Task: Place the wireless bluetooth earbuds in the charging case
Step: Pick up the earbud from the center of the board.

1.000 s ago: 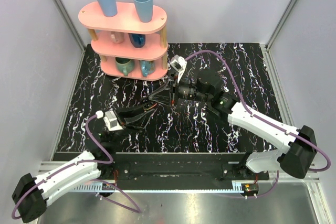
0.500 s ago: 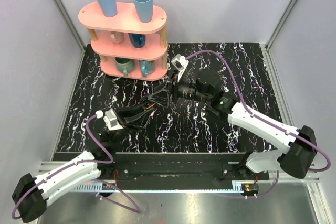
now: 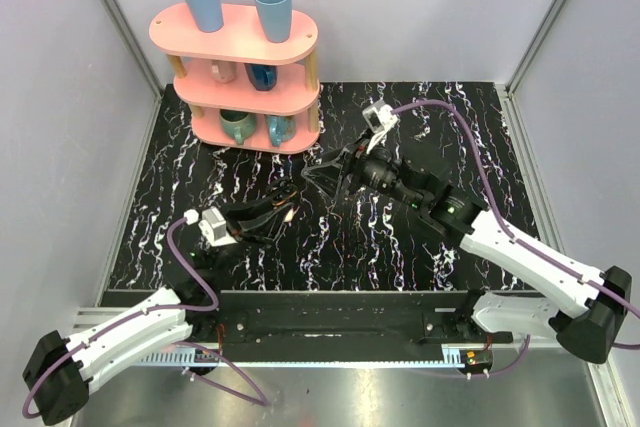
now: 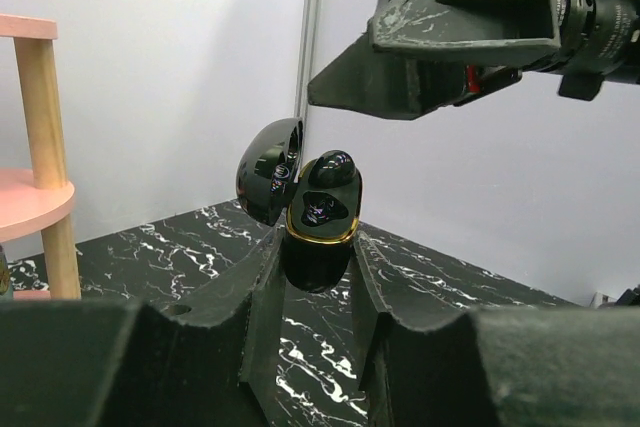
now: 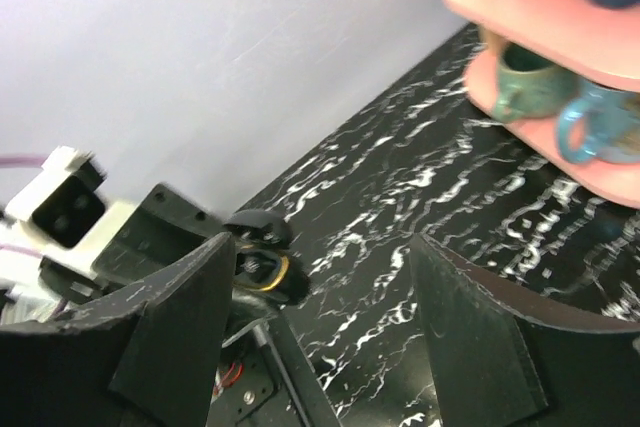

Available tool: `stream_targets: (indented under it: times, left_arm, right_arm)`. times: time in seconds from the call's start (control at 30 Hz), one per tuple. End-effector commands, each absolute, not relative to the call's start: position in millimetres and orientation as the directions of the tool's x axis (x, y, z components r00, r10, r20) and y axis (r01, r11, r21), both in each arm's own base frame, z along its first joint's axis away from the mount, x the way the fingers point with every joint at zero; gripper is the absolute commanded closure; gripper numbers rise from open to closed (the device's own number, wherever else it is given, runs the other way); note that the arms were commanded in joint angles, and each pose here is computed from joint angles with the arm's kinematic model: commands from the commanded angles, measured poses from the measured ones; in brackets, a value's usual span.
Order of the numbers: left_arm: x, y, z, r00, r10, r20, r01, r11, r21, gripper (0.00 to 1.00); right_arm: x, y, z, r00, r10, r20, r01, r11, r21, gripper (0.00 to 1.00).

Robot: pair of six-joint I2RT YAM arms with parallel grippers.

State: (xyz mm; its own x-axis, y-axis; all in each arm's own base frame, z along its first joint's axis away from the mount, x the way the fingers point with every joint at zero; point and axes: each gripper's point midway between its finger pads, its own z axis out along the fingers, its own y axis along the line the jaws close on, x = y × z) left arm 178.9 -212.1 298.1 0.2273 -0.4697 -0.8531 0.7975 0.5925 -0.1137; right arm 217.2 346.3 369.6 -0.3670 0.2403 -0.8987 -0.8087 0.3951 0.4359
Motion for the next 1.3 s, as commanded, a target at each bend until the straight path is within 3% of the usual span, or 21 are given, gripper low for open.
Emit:
stream_targets:
  times: [0.0, 0.07, 0.17, 0.37, 0.5, 0.93, 1.27]
  left_arm:
    - [181, -206, 318, 0.275, -0.483, -0.831, 0.781, 0.616, -0.099, 1.0]
    - [180, -205, 317, 0.277, -0.481, -0.832, 0.78, 0.618, -0.098, 1.0]
    - [179, -203, 317, 0.281, -0.482, -0.83, 0.778, 0.62, -0.096, 1.0]
    - [177, -199, 319, 0.297, -0.477, -0.827, 0.772, 0.63, -0.086, 1.0]
    - [175, -197, 317, 0.298, -0.477, -0.827, 0.771, 0.631, -0.086, 1.0]
    - [177, -194, 317, 0.297, -0.476, -0.828, 0.763, 0.64, -0.093, 1.0]
    - [175, -193, 317, 0.301, -0.476, -0.826, 0.761, 0.642, -0.093, 1.0]
  right_arm:
    - [251, 299, 329, -0.4, 0.28, -0.872, -0.562, 0.677, 0.475, 0.23]
    - [260, 270, 279, -0.457, 0.24, -0.857, -0.397, 0.807, 0.437, 0.25]
    - [251, 244, 219, -0.562, 0.17, -0.809, -0.286, 0.878, 0.383, 0.27]
    - [223, 231, 151, -0.715, 0.092, -0.694, -0.228, 0.907, 0.355, 0.29]
    - [214, 232, 115, -0.783, 0.026, -0.621, -0.216, 0.926, 0.311, 0.4]
    - [227, 257, 76, -0.812, -0.21, -0.544, -0.358, 0.916, 0.181, 0.47]
    - [232, 257, 54, -0.842, -0.244, -0.482, -0.34, 0.932, 0.123, 0.48]
